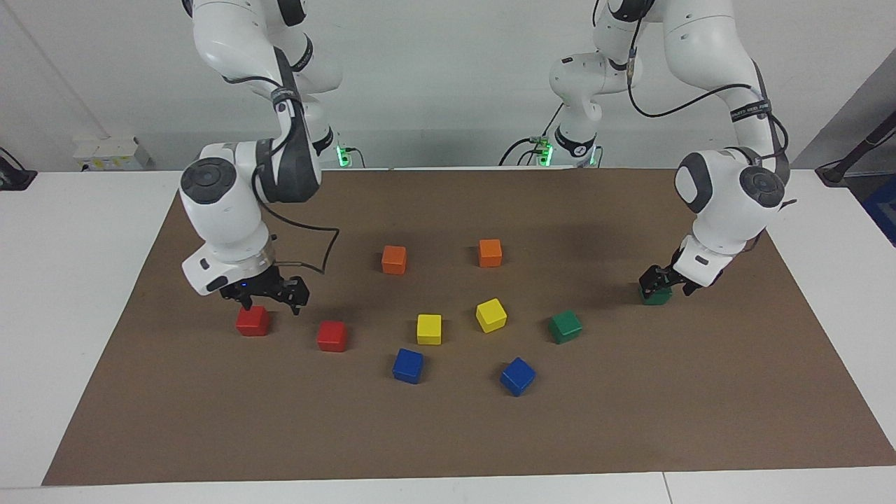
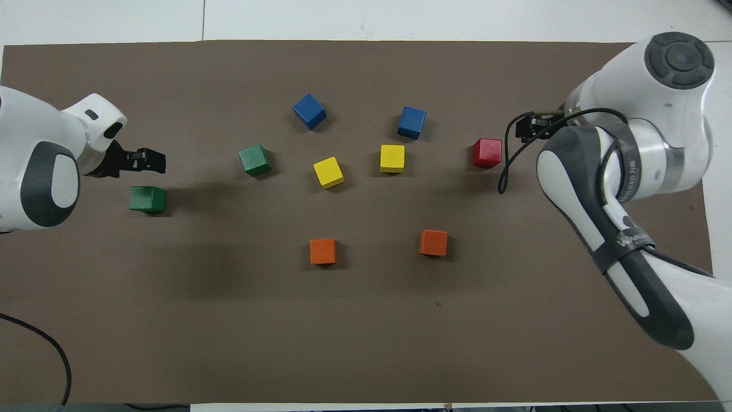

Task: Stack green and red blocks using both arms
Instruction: 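Grasp the second green with the left gripper while the right gripper grasps red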

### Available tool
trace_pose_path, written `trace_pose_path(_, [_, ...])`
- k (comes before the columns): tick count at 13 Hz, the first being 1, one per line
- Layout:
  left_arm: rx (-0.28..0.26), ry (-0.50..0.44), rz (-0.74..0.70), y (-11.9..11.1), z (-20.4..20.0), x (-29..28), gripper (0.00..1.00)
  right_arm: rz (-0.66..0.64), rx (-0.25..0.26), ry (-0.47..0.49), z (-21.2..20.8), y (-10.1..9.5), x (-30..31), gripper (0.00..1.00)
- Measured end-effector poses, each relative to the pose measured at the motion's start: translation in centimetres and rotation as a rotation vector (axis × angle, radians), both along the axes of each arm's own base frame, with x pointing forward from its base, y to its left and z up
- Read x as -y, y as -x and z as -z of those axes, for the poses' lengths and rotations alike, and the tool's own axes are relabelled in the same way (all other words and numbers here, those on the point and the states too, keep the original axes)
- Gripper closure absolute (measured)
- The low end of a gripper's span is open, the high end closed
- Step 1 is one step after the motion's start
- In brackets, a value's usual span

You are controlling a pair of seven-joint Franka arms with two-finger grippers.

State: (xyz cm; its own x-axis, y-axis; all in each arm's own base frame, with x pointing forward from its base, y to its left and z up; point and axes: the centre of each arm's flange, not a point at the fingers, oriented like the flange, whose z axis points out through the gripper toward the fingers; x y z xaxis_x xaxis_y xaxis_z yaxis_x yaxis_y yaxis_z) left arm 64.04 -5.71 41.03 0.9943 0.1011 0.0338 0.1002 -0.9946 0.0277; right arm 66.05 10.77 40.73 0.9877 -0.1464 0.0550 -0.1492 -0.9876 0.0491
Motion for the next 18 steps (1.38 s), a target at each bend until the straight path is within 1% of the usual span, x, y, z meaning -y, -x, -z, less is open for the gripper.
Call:
trace_pose_path(2, [-0.001,0.017,-0.086,-1.8,0.1,7.1,0.0,0.025,-0.013,0.002,1.4,-1.8,-2.4,0.0])
trace_pose_path(4, [-0.012,0.029,-0.149,-3.4,2.7,12.8,0.0,0.027,-0.01,0.002,2.8,-3.7,-2.9,0.0])
trace_pose_path(5, [-0.014,0.028,-0.166,-3.8,4.1,14.4,0.0,0.029,-0.006,0.001,3.3,-4.2,-2.9,0.0])
trace_pose_path(7, [0.002,0.022,-0.176,-4.1,5.9,15.8,0.0,0.026,0.005,-0.002,3.9,-4.6,-3.1,0.0])
trace_pose_path(9, [0.02,0.005,-0.169,-4.2,6.7,15.5,0.0,0.01,0.009,-0.006,5.4,-4.3,-4.0,0.0])
trace_pose_path(12, [0.025,-0.02,-0.161,-4.0,7.8,15.0,0.0,-0.019,0.003,-0.008,9.3,-2.8,-4.9,0.0])
trace_pose_path(15, [0.03,-0.016,-0.154,-3.2,9.4,15.1,0.0,-0.054,-0.009,-0.004,9.6,-2.2,-4.5,0.0])
trace_pose_path(18, [0.023,-0.018,-0.151,-2.3,10.7,15.0,0.0,-0.055,-0.015,-0.002,9.7,-1.9,-4.3,0.0])
